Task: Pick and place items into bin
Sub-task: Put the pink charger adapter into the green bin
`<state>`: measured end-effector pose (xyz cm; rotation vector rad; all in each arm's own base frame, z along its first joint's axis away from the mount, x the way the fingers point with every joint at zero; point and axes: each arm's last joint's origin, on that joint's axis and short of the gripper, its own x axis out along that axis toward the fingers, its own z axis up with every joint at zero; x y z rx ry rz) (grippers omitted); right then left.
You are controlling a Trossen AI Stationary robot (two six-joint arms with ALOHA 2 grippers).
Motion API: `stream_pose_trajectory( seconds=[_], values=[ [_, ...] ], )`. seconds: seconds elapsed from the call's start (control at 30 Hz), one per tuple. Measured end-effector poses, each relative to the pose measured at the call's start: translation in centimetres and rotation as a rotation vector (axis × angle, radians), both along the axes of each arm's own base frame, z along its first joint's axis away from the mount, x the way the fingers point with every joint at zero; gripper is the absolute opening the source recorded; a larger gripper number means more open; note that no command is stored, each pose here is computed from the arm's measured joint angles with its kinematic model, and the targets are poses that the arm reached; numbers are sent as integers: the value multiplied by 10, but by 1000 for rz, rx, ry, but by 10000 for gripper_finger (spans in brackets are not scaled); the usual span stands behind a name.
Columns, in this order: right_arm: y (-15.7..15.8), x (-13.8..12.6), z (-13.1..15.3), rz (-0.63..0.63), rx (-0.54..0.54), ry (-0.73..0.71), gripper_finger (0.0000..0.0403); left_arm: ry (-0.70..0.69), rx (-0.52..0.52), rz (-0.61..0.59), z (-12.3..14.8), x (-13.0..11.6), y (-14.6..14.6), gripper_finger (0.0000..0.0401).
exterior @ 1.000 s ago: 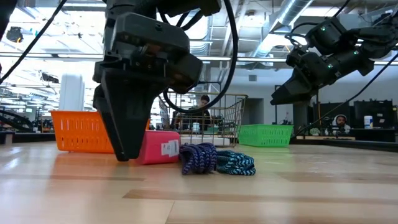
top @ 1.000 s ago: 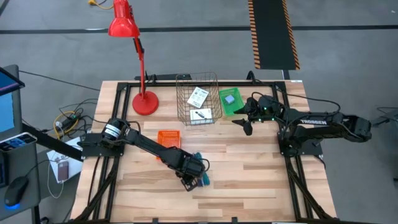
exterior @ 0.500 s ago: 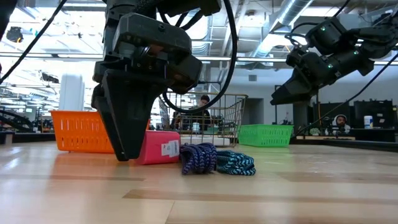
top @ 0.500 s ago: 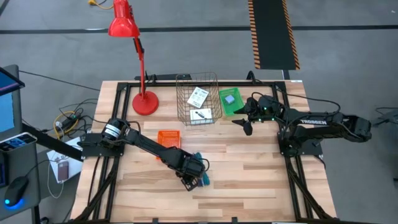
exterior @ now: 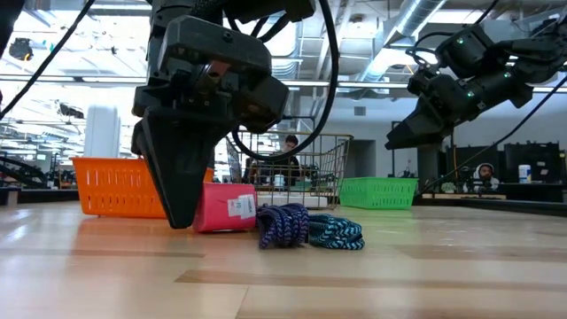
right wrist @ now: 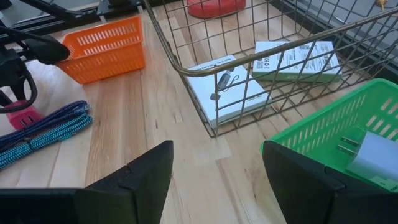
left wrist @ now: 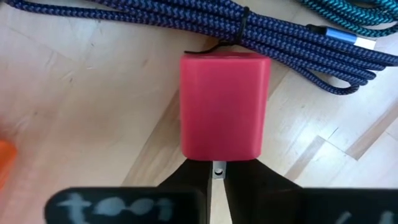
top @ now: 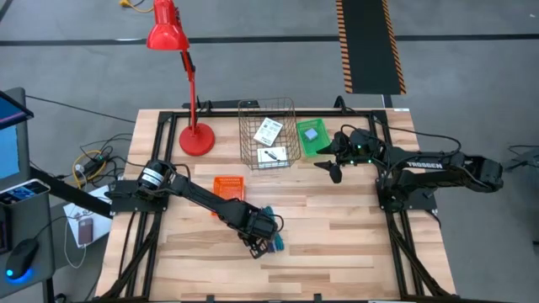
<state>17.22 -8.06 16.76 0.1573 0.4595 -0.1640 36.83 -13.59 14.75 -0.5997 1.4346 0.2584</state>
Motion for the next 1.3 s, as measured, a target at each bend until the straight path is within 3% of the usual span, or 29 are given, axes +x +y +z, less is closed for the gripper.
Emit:
stream_pose_trajectory(
  seconds=[0.47,1.0,1.3],
  values=[
    [0,0,0,-2,7,-1,244,-19,45,-22,9,3,-1,4],
    [-1,3,7,-24,69,-84,244,-14,338,-134,70,10,3,2],
    [8,10,20,147,132,-229,244,1,593,-233,108,7,11,1]
  ],
)
